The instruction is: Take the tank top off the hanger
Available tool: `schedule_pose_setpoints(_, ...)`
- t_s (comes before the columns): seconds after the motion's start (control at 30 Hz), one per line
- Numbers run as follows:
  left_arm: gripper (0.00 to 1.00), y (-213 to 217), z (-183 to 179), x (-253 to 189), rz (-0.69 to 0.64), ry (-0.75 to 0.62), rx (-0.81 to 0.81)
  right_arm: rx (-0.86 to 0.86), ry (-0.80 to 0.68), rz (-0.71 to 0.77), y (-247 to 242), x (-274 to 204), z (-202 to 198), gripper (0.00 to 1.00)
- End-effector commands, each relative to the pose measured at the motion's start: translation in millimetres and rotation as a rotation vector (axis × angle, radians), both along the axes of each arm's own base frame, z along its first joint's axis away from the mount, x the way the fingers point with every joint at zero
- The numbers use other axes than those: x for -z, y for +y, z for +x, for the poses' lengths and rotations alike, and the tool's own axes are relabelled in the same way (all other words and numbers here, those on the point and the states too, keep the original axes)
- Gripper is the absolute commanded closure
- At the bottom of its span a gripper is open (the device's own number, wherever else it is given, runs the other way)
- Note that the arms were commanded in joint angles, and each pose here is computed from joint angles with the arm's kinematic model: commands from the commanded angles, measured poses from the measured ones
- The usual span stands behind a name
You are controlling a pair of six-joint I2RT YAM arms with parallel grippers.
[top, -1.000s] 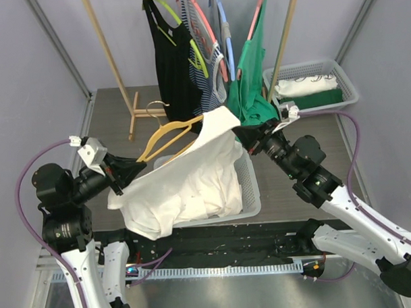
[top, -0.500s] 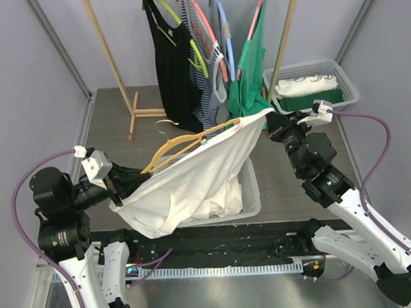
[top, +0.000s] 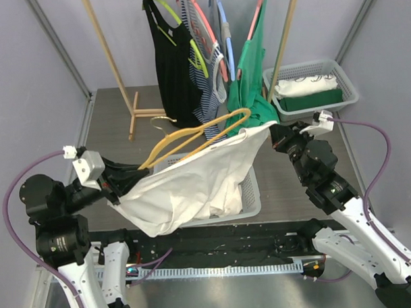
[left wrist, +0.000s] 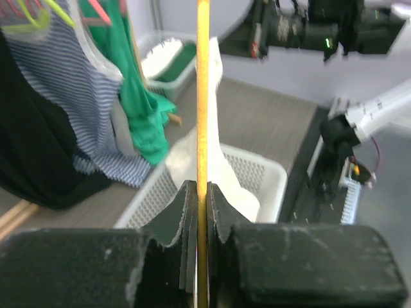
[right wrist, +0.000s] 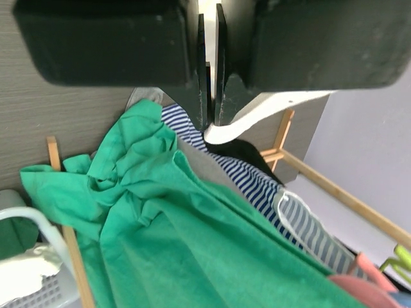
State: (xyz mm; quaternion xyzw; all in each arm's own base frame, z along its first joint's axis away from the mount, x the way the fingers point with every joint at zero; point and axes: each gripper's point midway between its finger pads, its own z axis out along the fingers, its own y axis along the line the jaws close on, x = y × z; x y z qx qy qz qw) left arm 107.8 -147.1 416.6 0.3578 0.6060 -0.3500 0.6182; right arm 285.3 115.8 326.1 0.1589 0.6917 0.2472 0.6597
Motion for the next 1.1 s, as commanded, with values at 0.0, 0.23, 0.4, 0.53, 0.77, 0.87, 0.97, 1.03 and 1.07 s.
schedule_pose_setpoints(0.0, 1.0, 5.4, 24.5, -66.6, -0.09, -0.221, -0.042, -0.085, -0.088, 0.024, 4.5, -19.0, -15.7, 0.99)
schedule_pose_setpoints(0.23, 1.0, 10.9, 65.4, -127.3, -0.305, -0.166, -0.038, -0.199, -0.241, 0.036, 12.4, -97.0, -41.0, 0.99)
schedule_pose_setpoints(0.4, 1.0, -1.2, 60.8, -136.9, -0.371, -0.132, 0.02, -0.161, -0.343, 0.06, -0.9, -158.3, -51.6, 0.99)
schedule_pose_setpoints(0.53, 1.0, -6.6, 56.8, -146.7, -0.464, -0.083, 0.037, -0.176, -0.362, 0.075, 4.7, -185.8, -48.1, 0.99)
schedule_pose_setpoints(0.77, 1.0, 4.2, 76.8, -160.8, -0.627, 0.016, -0.041, -0.412, -0.382, 0.133, 53.7, -200.0, -48.2, 0.99)
schedule_pose_setpoints(0.87, 1.0, 4.4, 91.9, -156.5, -0.673, 0.1, -0.072, -0.46, -0.377, 0.129, 65.8, -193.3, -45.6, 0.99)
schedule_pose_setpoints(0.97, 1.0, 8.4, 108.2, -144.6, -0.685, 0.146, -0.137, -0.501, -0.38, 0.107, 74.9, -186.6, -46.5, 0.99)
schedule_pose_setpoints(1.03, 1.0, 10.6, 116.3, -133.7, -0.679, 0.156, -0.181, -0.531, -0.381, 0.084, 80.4, -183.2, -48.9, 0.99)
schedule_pose_setpoints(1.07, 1.0, 12.0, 121.8, -125.6, -0.668, 0.168, -0.208, -0.557, -0.38, 0.072, 84.7, -181.6, -51.1, 0.99)
